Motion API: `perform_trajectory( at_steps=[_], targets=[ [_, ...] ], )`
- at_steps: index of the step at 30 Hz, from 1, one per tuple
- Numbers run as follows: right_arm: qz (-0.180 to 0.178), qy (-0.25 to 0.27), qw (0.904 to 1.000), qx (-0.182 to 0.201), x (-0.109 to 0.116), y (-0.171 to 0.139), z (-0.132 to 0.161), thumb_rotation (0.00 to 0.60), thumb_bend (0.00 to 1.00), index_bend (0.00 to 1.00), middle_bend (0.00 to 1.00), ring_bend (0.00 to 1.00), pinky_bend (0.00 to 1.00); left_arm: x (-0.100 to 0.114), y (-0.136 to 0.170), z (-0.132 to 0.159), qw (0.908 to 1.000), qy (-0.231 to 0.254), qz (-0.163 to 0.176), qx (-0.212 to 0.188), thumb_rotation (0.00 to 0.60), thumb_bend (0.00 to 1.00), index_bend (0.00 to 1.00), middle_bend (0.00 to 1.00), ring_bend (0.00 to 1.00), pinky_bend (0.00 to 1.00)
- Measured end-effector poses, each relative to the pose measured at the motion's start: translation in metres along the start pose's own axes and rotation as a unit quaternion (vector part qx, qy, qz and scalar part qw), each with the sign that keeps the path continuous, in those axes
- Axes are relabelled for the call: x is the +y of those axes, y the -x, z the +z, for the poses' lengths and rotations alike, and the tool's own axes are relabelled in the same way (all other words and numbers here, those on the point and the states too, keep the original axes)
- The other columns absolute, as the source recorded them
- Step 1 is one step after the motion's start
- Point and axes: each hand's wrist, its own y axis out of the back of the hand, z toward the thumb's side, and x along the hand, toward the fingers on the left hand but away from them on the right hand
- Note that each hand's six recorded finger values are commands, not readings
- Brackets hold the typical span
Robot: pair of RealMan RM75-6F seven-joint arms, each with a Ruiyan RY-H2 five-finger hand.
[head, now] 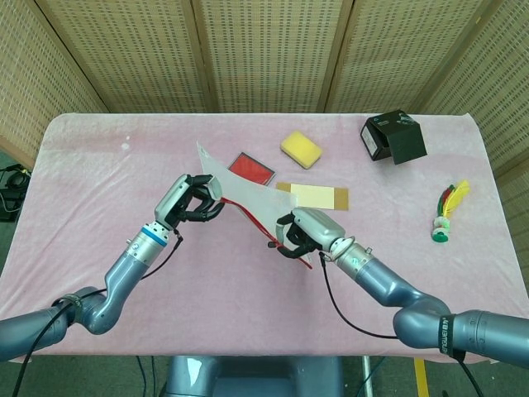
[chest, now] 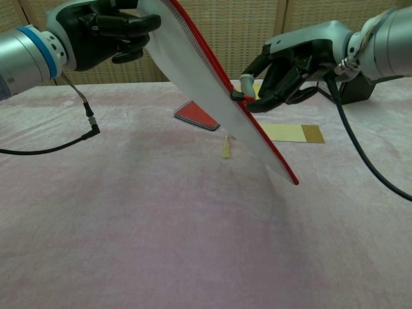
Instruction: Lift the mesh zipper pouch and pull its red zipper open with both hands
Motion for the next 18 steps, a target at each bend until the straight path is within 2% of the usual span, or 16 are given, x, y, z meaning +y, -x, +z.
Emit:
perform_trajectory(
  at_steps=[6, 18],
  targets=[
    [0.002, -0.008, 0.9999, -0.008, 0.0, -0.001, -0.006, 0.6, 0.77, 0.92, 1.0, 0.9, 1.0, 0.003, 0.0, 0.003, 1.0, 0.003, 0.003, -0.004, 0.6, 0.8, 0.81, 0.92, 0.78, 0.9],
    [0.003, -0.019, 0.9989, -0.044, -0.001, -0.007, -0.037, 0.6, 0.77, 0.92, 1.0, 0.9, 1.0, 0.018, 0.004, 0.017, 0.9997, 0.001, 0.017, -0.015, 0.6, 0.8, 0.81, 0.92, 0.78, 0.9]
  ],
)
